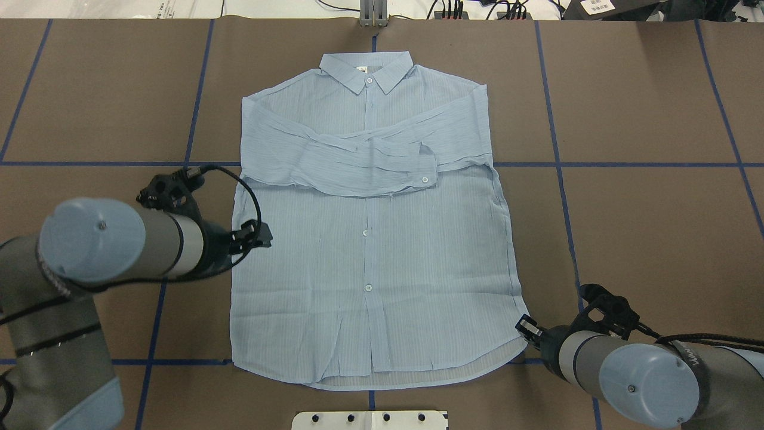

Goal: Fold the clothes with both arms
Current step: 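Grasp the bottom hem corners with both grippers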

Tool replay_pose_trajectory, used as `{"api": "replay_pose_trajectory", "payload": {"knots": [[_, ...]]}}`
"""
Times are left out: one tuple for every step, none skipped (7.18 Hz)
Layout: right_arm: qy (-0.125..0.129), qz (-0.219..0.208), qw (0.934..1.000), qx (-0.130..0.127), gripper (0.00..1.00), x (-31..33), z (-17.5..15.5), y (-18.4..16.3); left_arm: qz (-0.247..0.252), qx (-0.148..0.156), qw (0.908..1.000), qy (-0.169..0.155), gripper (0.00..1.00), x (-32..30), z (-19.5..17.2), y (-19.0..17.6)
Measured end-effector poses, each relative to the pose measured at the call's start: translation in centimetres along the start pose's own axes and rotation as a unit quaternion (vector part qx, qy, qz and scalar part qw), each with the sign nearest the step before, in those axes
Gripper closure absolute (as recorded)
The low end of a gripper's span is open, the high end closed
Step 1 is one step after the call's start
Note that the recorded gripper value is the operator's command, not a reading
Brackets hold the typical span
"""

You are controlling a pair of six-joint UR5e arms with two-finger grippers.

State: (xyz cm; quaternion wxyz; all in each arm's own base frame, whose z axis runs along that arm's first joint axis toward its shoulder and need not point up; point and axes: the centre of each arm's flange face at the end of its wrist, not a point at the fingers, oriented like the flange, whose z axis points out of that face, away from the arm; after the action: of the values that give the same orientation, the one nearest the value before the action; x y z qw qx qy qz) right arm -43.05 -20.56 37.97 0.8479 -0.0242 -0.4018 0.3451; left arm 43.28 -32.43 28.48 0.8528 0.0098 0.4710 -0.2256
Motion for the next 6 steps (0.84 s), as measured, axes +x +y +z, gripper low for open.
{"api": "replay_pose_trajectory", "payload": {"knots": [[-0.001,0.0,1.0,-0.001,1.0,-0.1,0.0,0.0,-0.008,0.005,0.9991,-0.042,0.22,-1.3,1.1,4.0],[-0.002,0.001,1.0,-0.001,1.0,-0.2,-0.1,0.1,-0.013,0.004,0.9965,-0.083,0.23,-2.5,2.4,7.6],[-0.002,0.001,1.0,-0.001,1.0,-0.2,-0.1,0.1,-0.016,-0.002,0.9942,-0.106,0.25,-3.3,3.3,10.2],[-0.002,0.001,1.0,-0.001,1.0,-0.2,-0.1,0.1,-0.017,-0.006,0.9932,-0.115,0.29,-3.6,3.6,11.4],[-0.002,0.001,1.0,-0.001,1.0,-0.2,-0.1,0.1,-0.017,-0.008,0.9928,-0.118,0.31,-3.8,3.7,11.9],[-0.002,0.001,1.0,0.0,1.0,-0.2,0.0,0.1,-0.016,-0.009,0.9925,-0.121,0.32,-3.9,3.8,12.1]]}}
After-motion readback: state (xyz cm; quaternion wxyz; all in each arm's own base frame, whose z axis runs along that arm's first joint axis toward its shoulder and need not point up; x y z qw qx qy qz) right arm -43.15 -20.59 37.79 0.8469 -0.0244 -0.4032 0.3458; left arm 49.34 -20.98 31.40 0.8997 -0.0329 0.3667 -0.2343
